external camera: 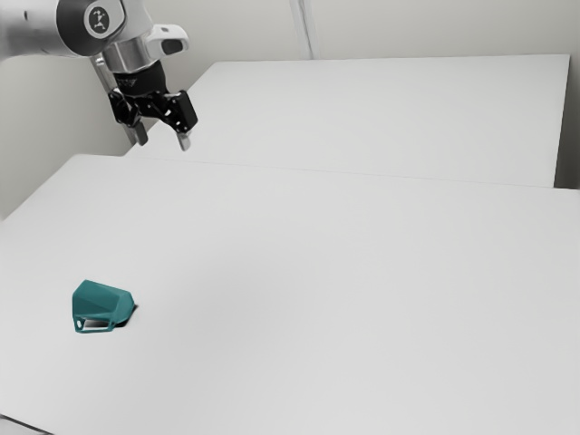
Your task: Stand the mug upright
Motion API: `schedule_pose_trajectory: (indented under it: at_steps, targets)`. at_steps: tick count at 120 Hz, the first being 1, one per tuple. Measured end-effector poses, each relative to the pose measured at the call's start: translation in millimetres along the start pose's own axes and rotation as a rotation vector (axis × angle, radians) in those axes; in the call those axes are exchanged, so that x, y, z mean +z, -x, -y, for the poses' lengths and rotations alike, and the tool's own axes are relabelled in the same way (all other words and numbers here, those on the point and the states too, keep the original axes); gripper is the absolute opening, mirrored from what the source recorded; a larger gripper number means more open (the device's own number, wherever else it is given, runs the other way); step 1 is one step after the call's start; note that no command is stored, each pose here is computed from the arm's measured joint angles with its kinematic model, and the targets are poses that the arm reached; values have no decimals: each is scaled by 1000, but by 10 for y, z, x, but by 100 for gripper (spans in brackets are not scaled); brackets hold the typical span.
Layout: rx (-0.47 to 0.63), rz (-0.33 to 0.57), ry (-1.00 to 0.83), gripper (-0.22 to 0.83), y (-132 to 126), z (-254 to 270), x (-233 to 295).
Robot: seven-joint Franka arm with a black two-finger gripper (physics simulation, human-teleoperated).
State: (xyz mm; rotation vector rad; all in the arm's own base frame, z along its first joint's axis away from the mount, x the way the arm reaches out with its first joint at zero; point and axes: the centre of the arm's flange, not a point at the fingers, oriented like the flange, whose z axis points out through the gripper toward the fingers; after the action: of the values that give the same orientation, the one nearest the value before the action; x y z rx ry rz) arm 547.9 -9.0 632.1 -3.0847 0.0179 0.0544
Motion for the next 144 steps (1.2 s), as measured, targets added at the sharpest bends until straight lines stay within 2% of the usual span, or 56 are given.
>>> schedule_pose_trajectory:
  at_steps: [50, 72, 100, 118, 144]
  targets:
    - [-9, -3, 8, 62, 150, 90, -139]
    - [-119, 14, 16, 62, 309, 679, -120]
    - [-229, 25, 72, 62, 714, 1268, 20]
    - [-290, -5, 132, 62, 1027, 1678, 173]
    - [-318, -58, 222, 62, 1248, 2156, 523]
